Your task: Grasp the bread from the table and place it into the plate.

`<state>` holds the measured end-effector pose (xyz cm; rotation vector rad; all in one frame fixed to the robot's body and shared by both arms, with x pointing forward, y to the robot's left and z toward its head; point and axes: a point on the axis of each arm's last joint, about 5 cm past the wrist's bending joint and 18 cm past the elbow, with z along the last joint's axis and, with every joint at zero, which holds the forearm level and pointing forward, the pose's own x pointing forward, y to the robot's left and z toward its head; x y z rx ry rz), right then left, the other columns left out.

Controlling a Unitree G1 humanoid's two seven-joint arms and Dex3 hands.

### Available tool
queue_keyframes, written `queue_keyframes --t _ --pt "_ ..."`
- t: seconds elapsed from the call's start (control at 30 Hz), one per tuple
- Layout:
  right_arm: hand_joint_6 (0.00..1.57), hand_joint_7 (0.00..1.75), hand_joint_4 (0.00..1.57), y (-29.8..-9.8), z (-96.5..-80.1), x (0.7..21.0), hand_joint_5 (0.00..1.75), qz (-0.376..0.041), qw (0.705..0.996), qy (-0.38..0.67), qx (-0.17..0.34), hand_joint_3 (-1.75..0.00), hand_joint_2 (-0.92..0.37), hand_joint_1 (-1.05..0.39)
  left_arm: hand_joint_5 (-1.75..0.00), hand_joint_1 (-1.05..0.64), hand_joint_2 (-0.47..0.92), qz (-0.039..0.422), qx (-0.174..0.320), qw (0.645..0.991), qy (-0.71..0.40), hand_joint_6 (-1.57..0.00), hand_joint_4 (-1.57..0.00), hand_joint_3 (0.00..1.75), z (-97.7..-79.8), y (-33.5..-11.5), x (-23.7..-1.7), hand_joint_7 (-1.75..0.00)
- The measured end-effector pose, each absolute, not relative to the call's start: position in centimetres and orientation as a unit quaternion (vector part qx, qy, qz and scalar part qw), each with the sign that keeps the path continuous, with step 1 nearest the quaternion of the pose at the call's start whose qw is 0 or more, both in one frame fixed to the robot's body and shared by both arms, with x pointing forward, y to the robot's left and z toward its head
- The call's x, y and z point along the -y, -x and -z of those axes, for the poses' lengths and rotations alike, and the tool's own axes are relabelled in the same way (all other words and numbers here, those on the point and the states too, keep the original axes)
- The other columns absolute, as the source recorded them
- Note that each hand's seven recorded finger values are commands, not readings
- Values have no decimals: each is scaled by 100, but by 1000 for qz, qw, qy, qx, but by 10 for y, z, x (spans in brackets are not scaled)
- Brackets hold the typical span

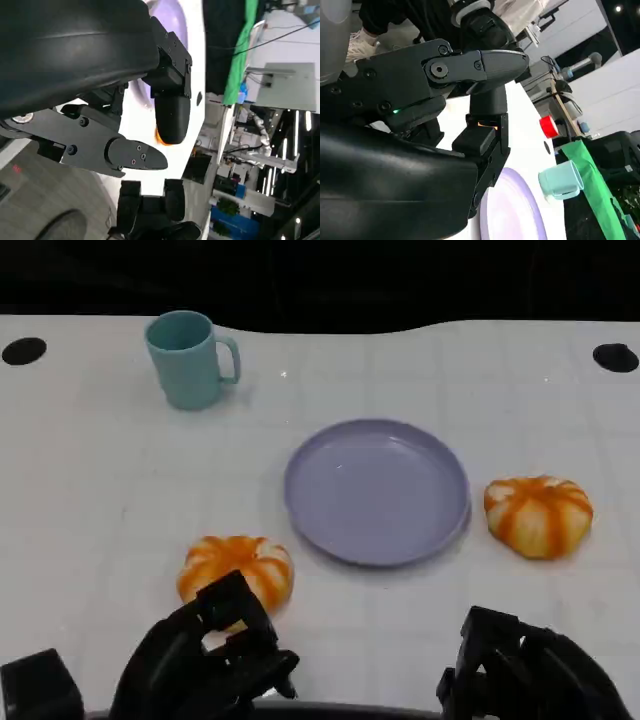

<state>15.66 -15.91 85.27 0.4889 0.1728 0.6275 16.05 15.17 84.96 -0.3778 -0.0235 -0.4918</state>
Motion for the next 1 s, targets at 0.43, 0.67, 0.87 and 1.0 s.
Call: queue_keyframes --t 0.43,0.67,0.87,1.0 --pt "76 135 85 -159 -853 152 159 -316 914 -239 -82 -25 -92 -71 -91 -56 92 211 84 974 8 -58 -43 8 -873 -172 -160 -13" --pt "77 136 85 -160 -854 151 160 -315 915 -239 -81 -24 -92 -71 -65 -59 91 207 117 963 -126 -40 -28 2 -899 -182 -170 0" --pt "77 136 86 -161 -855 151 159 -314 916 -238 -80 -25 -92 -70 -36 -68 92 197 127 936 -264 -31 -32 1 -917 -185 -171 0" --pt "77 136 85 -162 -855 151 159 -314 916 -237 -80 -25 -92 -71 -25 -73 92 181 136 894 -386 -23 -26 4 -926 -187 -169 0"
